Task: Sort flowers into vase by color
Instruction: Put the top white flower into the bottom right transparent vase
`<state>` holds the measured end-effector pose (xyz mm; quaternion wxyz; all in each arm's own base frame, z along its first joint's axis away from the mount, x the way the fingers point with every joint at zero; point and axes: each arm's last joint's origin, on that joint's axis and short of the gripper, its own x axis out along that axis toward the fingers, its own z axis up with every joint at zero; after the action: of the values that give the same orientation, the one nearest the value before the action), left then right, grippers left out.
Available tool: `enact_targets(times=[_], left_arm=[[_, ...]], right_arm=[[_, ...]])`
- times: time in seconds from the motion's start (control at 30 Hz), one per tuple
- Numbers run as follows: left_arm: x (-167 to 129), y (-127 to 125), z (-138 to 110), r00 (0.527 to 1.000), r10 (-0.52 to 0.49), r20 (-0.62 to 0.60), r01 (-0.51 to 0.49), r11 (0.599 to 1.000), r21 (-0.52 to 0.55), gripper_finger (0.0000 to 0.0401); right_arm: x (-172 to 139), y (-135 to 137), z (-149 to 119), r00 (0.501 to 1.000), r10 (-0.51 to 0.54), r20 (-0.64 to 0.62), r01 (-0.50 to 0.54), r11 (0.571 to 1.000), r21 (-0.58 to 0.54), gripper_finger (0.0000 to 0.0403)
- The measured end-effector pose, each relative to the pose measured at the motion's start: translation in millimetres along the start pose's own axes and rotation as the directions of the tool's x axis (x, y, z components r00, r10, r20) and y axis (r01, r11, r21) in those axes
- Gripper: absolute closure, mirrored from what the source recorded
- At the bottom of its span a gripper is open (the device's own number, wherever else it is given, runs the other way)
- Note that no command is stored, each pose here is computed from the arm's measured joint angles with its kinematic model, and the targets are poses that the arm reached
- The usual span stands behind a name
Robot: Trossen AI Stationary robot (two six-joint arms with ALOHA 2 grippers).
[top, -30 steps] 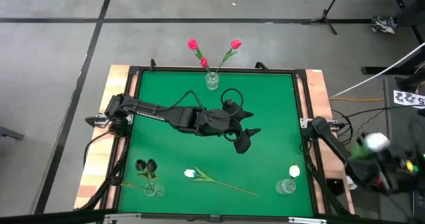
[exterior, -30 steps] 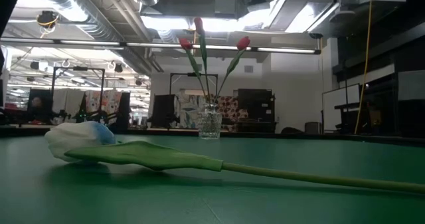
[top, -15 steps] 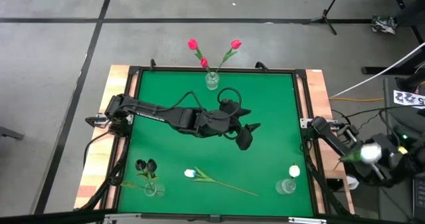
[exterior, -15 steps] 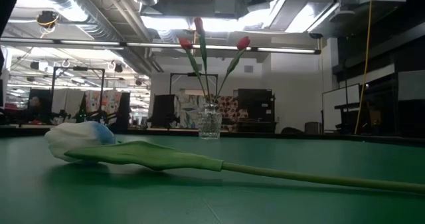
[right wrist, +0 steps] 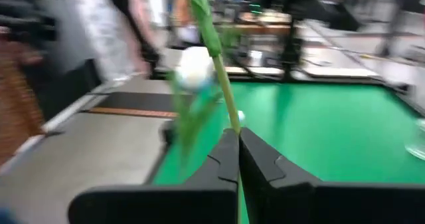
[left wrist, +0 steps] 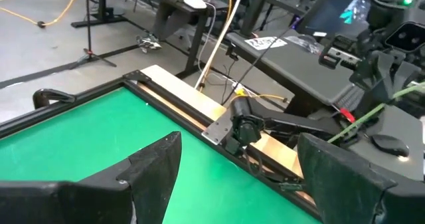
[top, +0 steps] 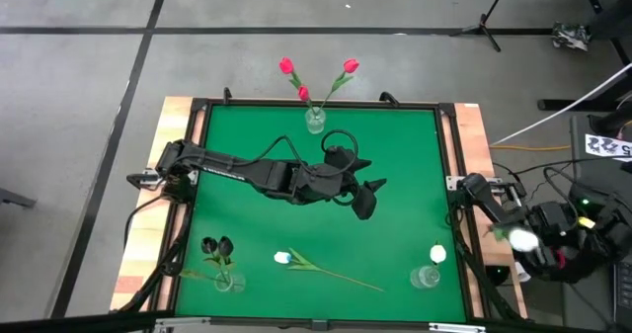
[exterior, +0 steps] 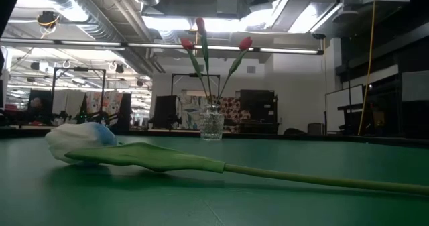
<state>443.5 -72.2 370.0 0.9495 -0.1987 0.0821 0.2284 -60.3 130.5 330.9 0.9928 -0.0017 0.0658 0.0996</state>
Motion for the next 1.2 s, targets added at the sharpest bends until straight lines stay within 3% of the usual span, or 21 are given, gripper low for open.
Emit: enact_targets(times=[0.1,0.2,0.27,0.33,0.43,0.6,0.8,0.87,0.97,1.0,1.07,1.13,1.2], left_arm=[[0.1,0.6,0.2,1.000,0.020,0.012,-0.020,1.000,-0.015,0.0107],[0.1,0.9,0.4,0.999,0.032,0.018,-0.032,0.999,-0.015,0.0107],[0.1,1.0,0.4,0.999,0.035,0.020,-0.034,0.999,-0.015,0.0107],[0.1,1.2,0.6,0.999,0.042,0.025,-0.042,0.999,-0.016,0.0107],[0.0,1.5,0.8,0.998,0.053,0.031,-0.053,0.998,-0.018,0.0107],[0.0,1.6,0.8,0.998,0.056,0.033,-0.055,0.998,-0.022,0.0107],[-0.1,1.4,0.6,0.998,0.055,0.032,-0.054,0.998,-0.029,0.0107],[-0.1,1.3,0.7,0.998,0.055,0.032,-0.054,0.998,-0.033,0.0107],[-0.7,0.6,0.3,0.998,0.053,0.032,-0.052,0.998,-0.036,0.0107],[-0.8,0.5,0.2,0.998,0.052,0.031,-0.051,0.998,-0.036,0.0107],[-0.8,0.6,-0.1,0.998,0.054,0.029,-0.053,0.998,-0.033,0.0107],[-0.8,0.6,-0.1,0.998,0.054,0.029,-0.053,0.998,-0.023,0.0107],[-1.1,0.2,-0.4,0.998,0.052,0.028,-0.052,0.999,-0.009,0.0107]], right_arm=[[0.0,-1.9,2.4,0.997,-0.081,-0.003,0.081,0.997,0.011,0.0403],[-3.5,0.9,12.6,0.995,-0.079,0.058,0.081,0.997,-0.017,0.0403],[-8.9,2.2,23.0,0.990,0.071,0.123,-0.064,0.996,-0.066,0.0403],[-16.6,1.0,27.3,0.958,0.252,0.138,-0.246,0.967,-0.062,0.0403],[-23.5,-14.0,19.5,0.928,0.354,0.114,-0.358,0.934,0.012,0.0403],[-30.4,-40.6,9.2,0.846,0.527,0.083,-0.533,0.834,0.141,0.0403],[-31.7,-55.3,8.0,0.703,0.707,0.077,-0.711,0.694,0.115,0.0403],[-27.3,-57.9,5.4,0.719,0.691,0.075,-0.695,0.713,0.089,0.0403],[-17.9,-53.4,-4.7,0.807,0.587,0.054,-0.589,0.808,0.006,0.0403],[-13.5,-51.1,-8.6,0.813,0.579,0.053,-0.579,0.815,-0.030,0.0403],[-3.7,-46.0,-17.0,0.781,0.618,0.090,-0.614,0.786,-0.071,0.0403],[1.4,-45.9,-28.9,0.799,0.594,0.089,-0.596,0.803,-0.009,0.0403],[5.0,-47.7,-31.4,0.806,0.585,0.092,-0.586,0.810,-0.025,0.0403]])
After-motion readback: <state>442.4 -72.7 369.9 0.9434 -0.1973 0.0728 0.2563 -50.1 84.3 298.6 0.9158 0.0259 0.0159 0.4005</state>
